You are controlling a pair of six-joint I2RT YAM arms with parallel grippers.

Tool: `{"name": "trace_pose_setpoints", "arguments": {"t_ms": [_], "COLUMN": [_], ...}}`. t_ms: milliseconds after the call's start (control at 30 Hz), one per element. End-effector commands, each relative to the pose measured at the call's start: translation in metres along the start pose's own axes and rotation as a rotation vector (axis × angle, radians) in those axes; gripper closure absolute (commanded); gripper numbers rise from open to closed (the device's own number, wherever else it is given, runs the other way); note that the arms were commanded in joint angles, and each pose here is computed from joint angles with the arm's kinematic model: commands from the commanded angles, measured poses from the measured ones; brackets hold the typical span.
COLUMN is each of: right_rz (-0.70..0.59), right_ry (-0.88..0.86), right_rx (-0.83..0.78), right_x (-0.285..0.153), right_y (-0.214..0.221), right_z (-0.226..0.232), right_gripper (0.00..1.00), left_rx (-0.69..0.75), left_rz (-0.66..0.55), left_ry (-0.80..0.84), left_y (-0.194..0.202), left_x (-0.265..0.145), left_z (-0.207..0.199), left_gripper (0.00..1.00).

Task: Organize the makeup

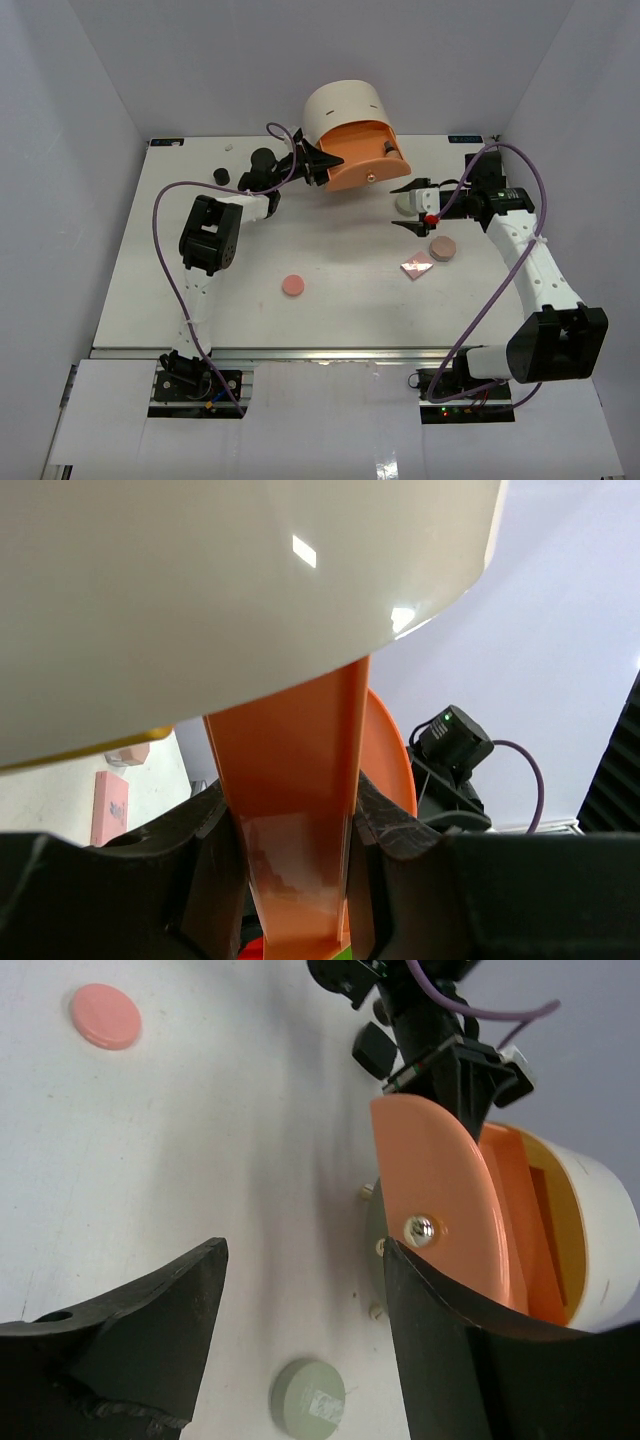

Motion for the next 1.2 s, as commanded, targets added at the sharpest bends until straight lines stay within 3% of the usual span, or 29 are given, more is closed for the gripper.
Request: {"name": "trace_pose_setpoints", "arguments": {"t_ms": [0, 133, 267, 767, 1167], "right_rz": [0.013, 0.041, 0.098, 0.302, 0.297], "right_ry": [-0.039, -0.059, -0.056, 0.186, 0.297], "right_rx": [-0.048, -0.040, -0.014, 0.046, 0.080], "right_x": [0.010, 0.020, 0.034, 0.074, 0.081], "right_y": [-0.008, -0.009, -0.005, 0.039, 0.046], "right_z": [0.002, 0.000, -0.011, -0.081, -0.109], "right_gripper": [0.49, 0.69, 0.77, 0.81, 0.81], "left_rx": [0.083, 0.081, 0.083, 0.078, 0.078], "left_rz": [-0.065, -0.071, -0.073, -0.071, -0.030], "left_ry": [0.085, 0.083, 0.086, 0.080, 0.049], "left_y": [-0.022, -0.024, -0.026, -0.028, -0.022], "left_x": [0.001, 0.000, 0.001, -0.001, -0.004], "left_z": [-0.043, -0.043, -0.045, -0.048, -0.057], "left_gripper": [0.80, 0.80, 0.80, 0.76, 0.32]}}
Point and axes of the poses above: each gripper's point midway between its finger pads, its own x axis out along the fingers, its own z axis along the line the jaws close on, y = z × x, the point moved 5 cm from there along -x, back along the fingers, and after that the axes turned 12 degrees about x, right-handed, at the moved point
